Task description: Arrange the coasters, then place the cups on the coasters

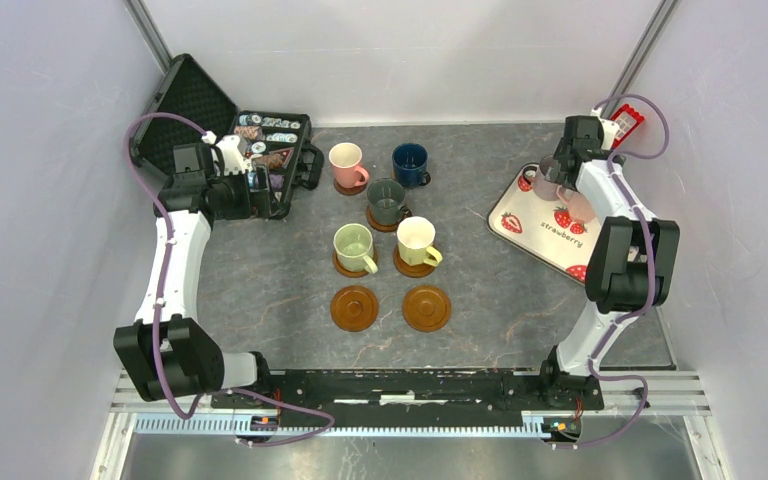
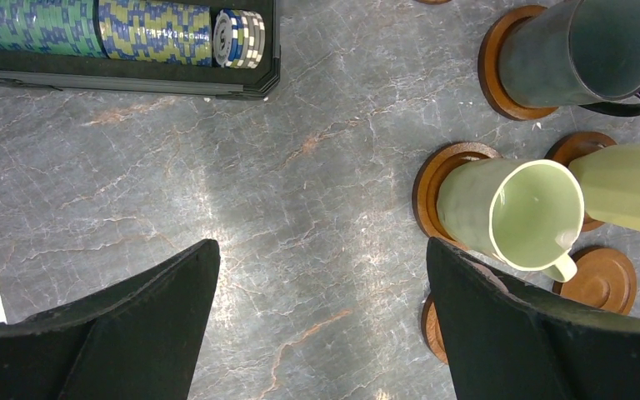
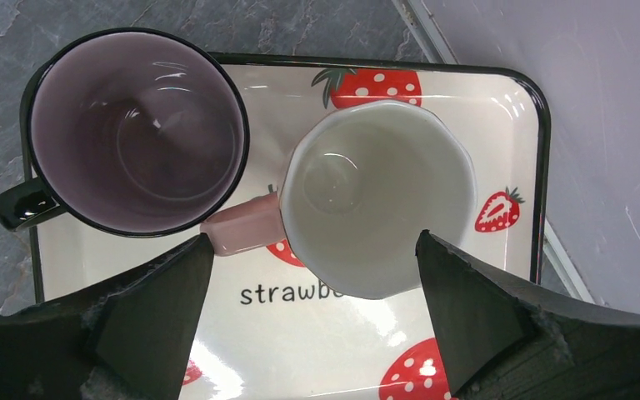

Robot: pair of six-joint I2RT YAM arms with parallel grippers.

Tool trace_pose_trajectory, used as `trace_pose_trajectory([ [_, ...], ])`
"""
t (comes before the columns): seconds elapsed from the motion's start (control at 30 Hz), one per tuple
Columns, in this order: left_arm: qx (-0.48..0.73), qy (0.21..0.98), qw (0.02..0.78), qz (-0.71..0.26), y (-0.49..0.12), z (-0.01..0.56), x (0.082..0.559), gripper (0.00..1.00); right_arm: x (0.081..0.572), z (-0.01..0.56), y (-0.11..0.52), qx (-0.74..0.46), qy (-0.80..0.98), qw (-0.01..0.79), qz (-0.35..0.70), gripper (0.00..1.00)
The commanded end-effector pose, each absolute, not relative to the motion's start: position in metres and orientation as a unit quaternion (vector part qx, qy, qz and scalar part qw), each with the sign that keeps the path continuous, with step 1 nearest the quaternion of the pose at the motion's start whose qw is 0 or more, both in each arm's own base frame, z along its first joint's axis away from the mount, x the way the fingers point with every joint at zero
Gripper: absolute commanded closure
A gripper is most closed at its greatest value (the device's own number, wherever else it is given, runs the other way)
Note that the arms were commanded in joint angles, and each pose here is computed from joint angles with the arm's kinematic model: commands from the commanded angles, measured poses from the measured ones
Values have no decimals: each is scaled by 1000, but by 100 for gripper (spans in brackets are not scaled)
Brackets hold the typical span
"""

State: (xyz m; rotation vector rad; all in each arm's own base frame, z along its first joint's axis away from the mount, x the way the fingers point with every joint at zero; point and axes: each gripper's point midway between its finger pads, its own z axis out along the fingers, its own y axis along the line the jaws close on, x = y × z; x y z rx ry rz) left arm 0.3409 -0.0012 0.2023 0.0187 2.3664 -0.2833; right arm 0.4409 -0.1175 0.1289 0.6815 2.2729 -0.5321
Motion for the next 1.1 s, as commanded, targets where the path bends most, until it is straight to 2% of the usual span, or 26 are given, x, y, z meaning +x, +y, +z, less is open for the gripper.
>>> trace_pose_trajectory([
  [0.0,11,912,397,-105,2,217,352,0,459,141,-123,236,879,364,-198,1],
  [0.33,11,912,396,-104,3,217,352,0,452,140,-132,149,912,327,-197,1],
  [0.43,12,912,396,-106,2,217,351,0,447,138,-139,103,927,308,-186,6],
  [0.8,10,912,392,-122,-4,216,351,0,440,166,-155,32,936,318,-146,6],
  [0.9,6,912,391,-126,-4,216,351,0,439,178,-155,50,927,341,-149,3],
  [1.07,1,910,393,-129,-5,215,353,0,432,192,-143,140,911,359,-150,2],
])
